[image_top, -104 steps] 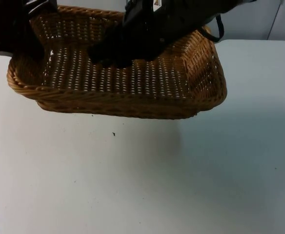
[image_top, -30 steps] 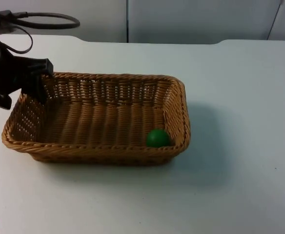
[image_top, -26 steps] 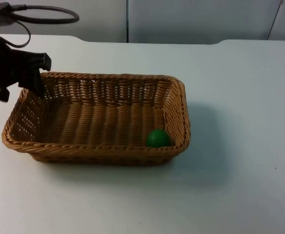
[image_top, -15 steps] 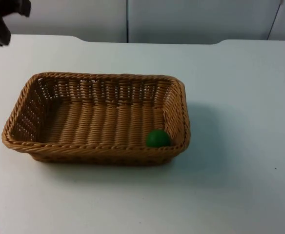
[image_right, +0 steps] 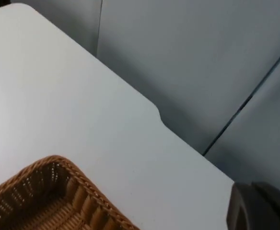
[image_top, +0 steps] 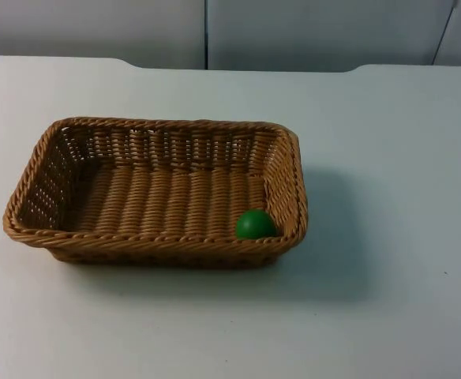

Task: Pick up the basket with the left hand and place the ball into the basket with the right hand.

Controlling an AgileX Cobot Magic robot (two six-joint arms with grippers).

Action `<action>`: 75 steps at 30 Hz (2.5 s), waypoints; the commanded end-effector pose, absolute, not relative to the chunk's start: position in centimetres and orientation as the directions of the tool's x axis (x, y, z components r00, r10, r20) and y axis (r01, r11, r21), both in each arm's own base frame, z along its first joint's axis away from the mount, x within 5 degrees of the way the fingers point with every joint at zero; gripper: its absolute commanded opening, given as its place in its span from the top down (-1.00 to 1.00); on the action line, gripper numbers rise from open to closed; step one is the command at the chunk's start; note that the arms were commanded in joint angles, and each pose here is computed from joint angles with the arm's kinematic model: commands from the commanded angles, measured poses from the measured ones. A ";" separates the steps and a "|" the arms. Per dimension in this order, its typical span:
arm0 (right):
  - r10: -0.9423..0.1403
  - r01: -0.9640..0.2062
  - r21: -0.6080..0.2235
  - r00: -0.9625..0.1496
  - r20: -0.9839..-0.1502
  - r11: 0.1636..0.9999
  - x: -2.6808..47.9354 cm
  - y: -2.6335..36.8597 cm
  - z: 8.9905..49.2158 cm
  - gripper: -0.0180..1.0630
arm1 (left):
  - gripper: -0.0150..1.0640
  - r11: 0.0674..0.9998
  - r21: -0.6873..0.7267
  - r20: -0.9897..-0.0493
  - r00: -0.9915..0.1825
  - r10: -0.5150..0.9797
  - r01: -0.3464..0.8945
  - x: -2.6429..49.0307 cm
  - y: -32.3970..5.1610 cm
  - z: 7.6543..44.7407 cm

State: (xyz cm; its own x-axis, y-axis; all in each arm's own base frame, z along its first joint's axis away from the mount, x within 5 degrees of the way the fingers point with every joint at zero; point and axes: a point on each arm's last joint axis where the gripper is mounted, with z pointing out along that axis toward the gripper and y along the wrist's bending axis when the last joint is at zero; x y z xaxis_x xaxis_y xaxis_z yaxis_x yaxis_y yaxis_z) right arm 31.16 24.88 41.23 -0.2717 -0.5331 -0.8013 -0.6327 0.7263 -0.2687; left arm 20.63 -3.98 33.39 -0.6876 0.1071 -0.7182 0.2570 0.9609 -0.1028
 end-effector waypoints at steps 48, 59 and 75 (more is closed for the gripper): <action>-0.547 -0.632 -0.262 -0.308 -0.779 0.729 30.8 24.5 41.3 0.97 | 0.97 0.977 0.047 -0.886 -0.443 0.136 0.207 -0.9 -0.5 28.1; -0.534 -0.631 -0.263 -0.287 -0.795 0.730 30.9 24.6 41.5 0.97 | 0.97 0.977 0.049 -0.887 -0.441 0.139 0.208 -0.9 -0.5 28.1; -0.487 -0.620 -0.258 -0.232 -0.842 0.741 31.2 25.0 42.2 0.97 | 0.97 0.977 0.049 -0.887 -0.441 0.139 0.208 -0.9 -0.5 28.1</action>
